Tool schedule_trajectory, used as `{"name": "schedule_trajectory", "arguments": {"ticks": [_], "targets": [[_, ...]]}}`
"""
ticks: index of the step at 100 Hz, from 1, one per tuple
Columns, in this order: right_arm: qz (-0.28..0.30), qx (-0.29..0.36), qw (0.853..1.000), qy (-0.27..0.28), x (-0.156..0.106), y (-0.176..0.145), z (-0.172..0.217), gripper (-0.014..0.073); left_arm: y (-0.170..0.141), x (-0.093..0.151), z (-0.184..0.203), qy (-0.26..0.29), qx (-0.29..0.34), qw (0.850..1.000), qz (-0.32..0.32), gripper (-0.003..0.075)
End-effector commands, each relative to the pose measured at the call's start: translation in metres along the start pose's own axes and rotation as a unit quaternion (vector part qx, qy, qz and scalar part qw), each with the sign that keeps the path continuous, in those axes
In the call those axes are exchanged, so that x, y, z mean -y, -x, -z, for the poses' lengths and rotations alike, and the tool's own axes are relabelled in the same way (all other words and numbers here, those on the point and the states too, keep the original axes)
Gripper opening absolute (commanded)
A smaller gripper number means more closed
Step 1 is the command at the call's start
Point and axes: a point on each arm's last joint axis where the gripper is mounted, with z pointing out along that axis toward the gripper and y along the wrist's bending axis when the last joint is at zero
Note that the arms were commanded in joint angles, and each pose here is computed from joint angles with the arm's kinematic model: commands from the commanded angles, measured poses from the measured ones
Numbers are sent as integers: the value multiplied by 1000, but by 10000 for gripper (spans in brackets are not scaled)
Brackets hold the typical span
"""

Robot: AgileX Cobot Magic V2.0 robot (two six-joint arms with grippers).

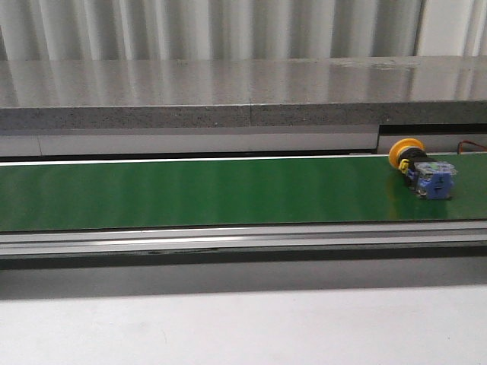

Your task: Move button from right to left

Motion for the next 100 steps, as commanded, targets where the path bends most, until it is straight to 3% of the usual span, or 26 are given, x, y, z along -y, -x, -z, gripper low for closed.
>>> {"name": "schedule_trajectory", "arguments": {"ticks": [1,37,58,100], "targets": [[8,51,999,-6,1,14,3,-67,-4,0,1,3,36,999,4,-20],[8,51,999,-6,1,14,3,-67,-2,0,1,3,49,999,4,-21],[8,51,999,-6,1,14,3,-67,18,-1,3,4,68,998,-6,-21],[8,53,999,-6,1,14,3,-67,68,-1,-18,-1,-109,994,-7,-20]]}}
